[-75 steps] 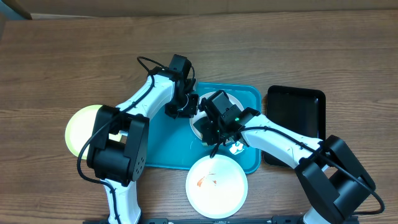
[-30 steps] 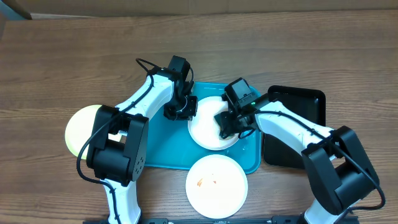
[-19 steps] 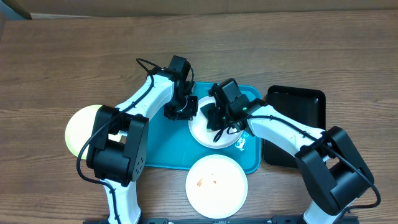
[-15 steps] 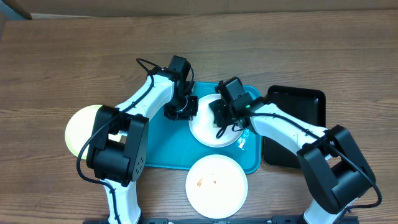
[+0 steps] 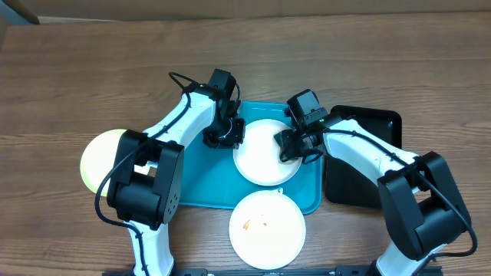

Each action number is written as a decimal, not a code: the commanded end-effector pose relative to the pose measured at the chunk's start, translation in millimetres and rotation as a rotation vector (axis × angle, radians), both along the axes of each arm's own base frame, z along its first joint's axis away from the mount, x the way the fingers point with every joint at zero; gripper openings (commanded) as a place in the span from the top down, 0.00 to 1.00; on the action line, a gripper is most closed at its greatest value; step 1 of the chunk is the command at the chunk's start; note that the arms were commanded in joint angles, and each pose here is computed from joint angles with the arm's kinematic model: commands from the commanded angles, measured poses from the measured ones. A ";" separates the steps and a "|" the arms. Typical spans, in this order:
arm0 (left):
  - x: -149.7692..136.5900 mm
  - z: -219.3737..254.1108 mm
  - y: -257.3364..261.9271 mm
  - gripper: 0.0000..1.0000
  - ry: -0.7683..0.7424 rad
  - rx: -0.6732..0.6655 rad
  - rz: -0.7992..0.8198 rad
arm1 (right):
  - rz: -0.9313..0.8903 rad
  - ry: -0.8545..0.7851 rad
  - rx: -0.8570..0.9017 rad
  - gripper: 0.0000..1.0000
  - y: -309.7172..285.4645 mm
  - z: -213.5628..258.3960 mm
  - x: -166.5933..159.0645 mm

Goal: Clean dirty plates on tray and stack at the side
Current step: 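Scrub the upper white plate with the sponge while left gripper holds it, then lift white plate with left gripper and stack it on yellow plate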

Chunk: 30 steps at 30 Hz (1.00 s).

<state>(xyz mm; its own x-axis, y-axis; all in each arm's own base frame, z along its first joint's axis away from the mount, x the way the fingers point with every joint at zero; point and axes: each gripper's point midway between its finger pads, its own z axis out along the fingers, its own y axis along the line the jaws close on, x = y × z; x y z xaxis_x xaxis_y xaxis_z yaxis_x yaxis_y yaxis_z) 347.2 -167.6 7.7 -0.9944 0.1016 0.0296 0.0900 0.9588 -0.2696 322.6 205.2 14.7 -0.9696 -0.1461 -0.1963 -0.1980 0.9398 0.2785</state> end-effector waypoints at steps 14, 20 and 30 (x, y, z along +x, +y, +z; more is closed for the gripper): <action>3.0 5.1 2.9 0.96 -0.021 0.009 0.025 | 0.221 -0.088 0.086 0.96 73.3 3.4 -25.8; 2.8 5.1 2.5 0.96 -0.021 0.009 0.025 | 0.020 -0.184 -0.035 0.96 33.9 6.1 19.2; 6.3 6.1 13.1 0.96 -0.035 0.048 0.037 | -0.066 -0.188 -0.053 0.96 0.0 75.9 57.6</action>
<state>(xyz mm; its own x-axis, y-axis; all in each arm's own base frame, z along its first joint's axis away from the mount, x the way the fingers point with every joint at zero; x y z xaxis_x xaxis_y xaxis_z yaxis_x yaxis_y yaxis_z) 349.5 -167.3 7.7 -0.9956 0.0909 0.0235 0.0813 0.9594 -0.2702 360.8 202.7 52.0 -0.9526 -0.1075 -0.2845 -0.1654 0.9681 0.1881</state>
